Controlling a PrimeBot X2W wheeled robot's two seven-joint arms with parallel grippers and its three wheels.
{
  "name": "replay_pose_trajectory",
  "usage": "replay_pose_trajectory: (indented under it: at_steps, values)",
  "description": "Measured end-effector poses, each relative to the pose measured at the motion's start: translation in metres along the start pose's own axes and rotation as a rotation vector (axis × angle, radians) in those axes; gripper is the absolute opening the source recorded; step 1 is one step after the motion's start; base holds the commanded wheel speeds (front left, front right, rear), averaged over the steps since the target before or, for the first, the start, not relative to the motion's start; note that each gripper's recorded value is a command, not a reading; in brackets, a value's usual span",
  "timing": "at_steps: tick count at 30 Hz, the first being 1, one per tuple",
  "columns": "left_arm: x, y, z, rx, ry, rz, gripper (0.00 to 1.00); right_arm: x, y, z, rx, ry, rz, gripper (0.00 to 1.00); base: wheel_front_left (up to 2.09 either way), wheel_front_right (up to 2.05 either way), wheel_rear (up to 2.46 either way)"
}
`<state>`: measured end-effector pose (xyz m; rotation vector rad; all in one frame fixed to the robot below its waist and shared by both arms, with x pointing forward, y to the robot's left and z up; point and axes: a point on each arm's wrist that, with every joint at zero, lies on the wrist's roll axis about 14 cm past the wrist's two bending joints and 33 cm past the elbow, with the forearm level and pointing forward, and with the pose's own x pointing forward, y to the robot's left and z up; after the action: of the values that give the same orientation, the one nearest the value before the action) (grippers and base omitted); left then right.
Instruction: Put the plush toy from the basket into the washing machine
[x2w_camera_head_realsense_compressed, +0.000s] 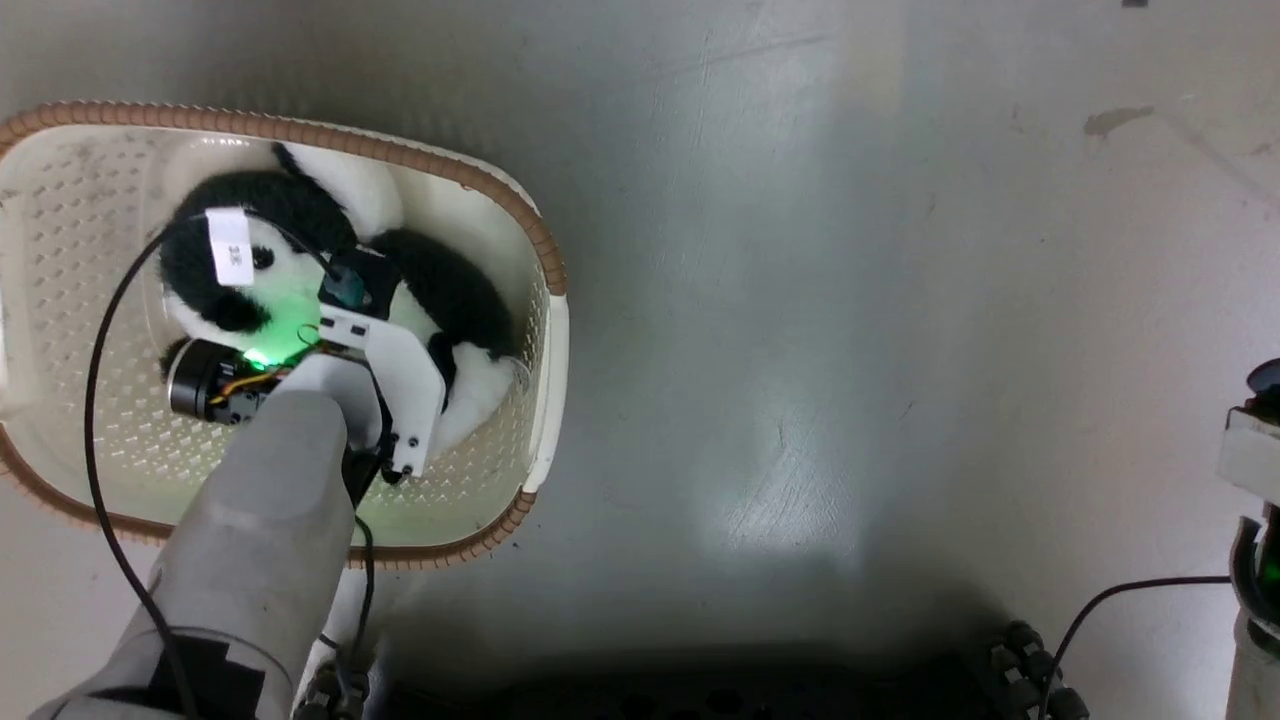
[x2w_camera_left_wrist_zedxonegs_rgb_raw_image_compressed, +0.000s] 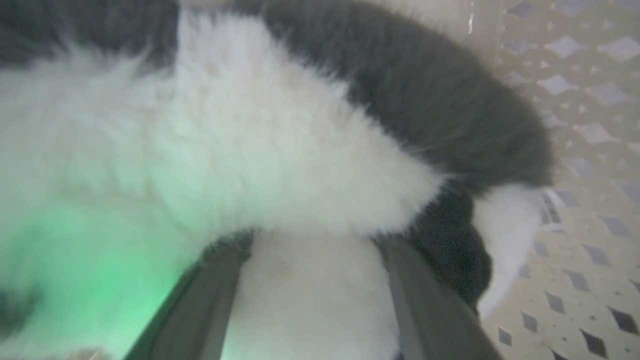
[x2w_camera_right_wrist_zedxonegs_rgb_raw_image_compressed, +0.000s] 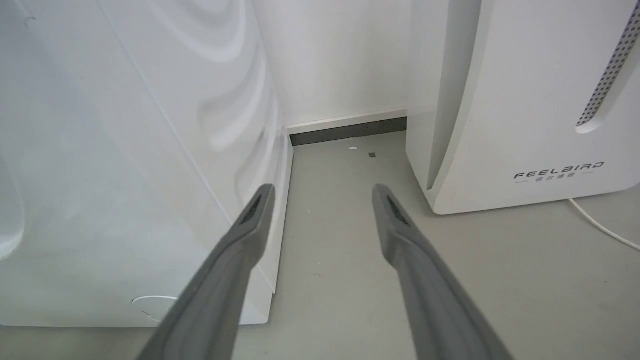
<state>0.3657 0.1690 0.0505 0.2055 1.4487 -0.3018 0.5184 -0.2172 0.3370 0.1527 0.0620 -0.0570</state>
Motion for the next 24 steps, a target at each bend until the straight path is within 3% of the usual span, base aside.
replay_pose_trajectory:
  at_steps: [1,2,3,15,24]
  values:
    - [0.002,0.0,-0.001,0.008,0.005,-0.003,1.0,0.001,-0.001,-0.001,0.0,-0.002,-0.001,1.0,0.0,0.0,0.0]
    - [0.004,0.0,-0.001,0.016,0.007,-0.004,0.29,0.001,-0.002,-0.002,0.001,-0.005,-0.003,1.0,0.0,0.0,0.0]
    - [0.005,0.0,0.0,0.019,0.007,-0.008,0.0,0.001,-0.002,-0.001,0.001,-0.009,-0.005,1.0,0.0,0.0,0.0]
    - [-0.01,0.004,0.004,0.019,-0.009,0.0,0.0,0.003,0.001,0.022,0.003,-0.059,0.001,1.0,0.0,0.0,0.0]
    - [-0.039,0.001,0.015,-0.02,-0.107,0.007,0.0,0.002,0.011,0.053,0.025,-0.112,0.022,1.0,0.0,0.0,0.0]
